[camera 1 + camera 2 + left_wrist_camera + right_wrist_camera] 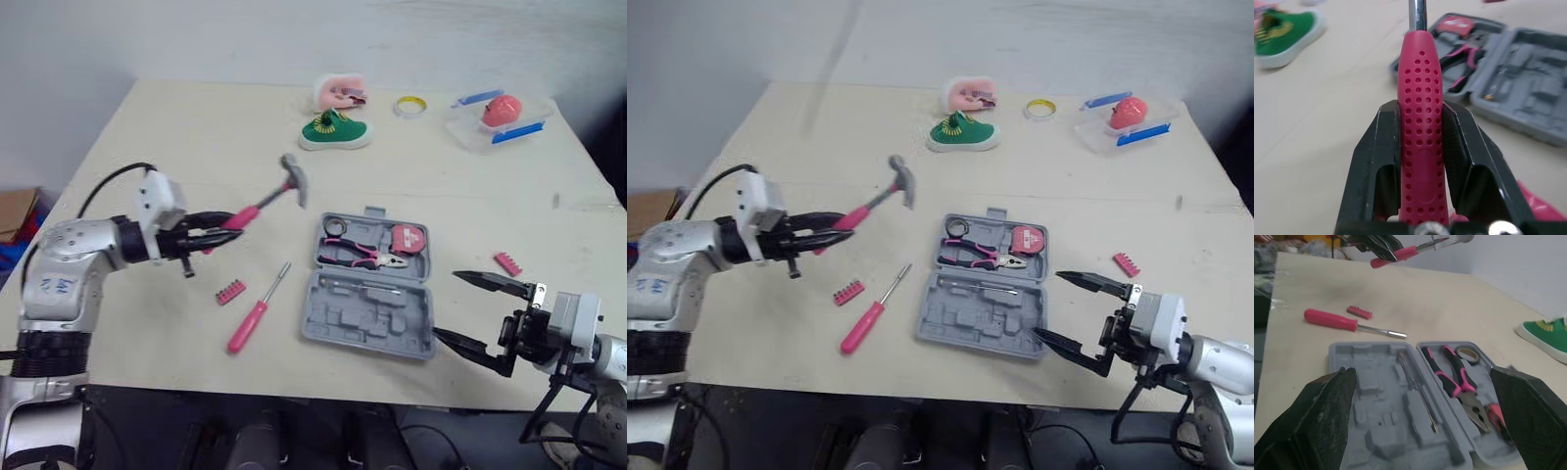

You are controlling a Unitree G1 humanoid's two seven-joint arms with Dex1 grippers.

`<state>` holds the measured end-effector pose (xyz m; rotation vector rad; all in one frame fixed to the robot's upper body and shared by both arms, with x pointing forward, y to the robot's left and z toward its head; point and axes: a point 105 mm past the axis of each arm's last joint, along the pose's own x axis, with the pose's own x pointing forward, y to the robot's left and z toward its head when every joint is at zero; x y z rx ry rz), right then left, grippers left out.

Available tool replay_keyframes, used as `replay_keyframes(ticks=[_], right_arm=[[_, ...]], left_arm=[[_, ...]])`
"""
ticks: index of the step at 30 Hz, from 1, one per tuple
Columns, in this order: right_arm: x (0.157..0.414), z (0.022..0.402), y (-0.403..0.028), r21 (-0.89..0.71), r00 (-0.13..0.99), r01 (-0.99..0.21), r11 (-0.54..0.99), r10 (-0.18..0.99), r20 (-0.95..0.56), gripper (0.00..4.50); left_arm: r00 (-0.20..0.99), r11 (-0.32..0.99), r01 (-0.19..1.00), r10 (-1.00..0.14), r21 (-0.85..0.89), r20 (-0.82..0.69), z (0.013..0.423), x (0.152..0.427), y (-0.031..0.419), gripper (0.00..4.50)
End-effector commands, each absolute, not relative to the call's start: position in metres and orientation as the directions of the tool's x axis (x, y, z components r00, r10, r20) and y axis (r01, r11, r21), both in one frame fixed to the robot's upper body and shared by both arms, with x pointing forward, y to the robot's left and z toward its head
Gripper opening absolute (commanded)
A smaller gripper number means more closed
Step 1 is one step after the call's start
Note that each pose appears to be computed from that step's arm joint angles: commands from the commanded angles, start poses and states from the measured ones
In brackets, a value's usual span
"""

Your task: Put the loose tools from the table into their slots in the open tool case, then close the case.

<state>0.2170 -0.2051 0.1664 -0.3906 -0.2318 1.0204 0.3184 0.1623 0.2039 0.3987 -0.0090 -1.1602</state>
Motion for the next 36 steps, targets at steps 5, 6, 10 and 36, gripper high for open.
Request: replay_keyframes(ticks=[5,6,10,36], right_arm=[[0.204,0.172,-0.227,-0.474,0.55,-0.747,0.467,0.834,-0.045,4.5],[0.202,0.173,-0.227,-0.468,0.553,-0.747,0.472,0.832,-0.043,4.5],[0.192,0.17,-0.215,-0.424,0.54,-0.774,0.471,0.84,-0.054,4.5],[0.187,0.164,-0.205,-0.396,0.606,-0.73,0.557,0.795,0.002,4.5]], left_arm=[[0.113,0.019,0.963,-0.934,0.27,-0.339,0.188,0.291,0.081,0.52],[0.089,-0.012,0.963,-0.929,0.271,-0.359,0.186,0.29,0.072,0.52],[-0.002,-0.138,0.959,-0.878,0.249,-0.48,0.173,0.283,0.051,0.52],[0.07,-0.222,0.933,-0.661,0.284,-0.747,0.13,0.314,0.009,0.52]])
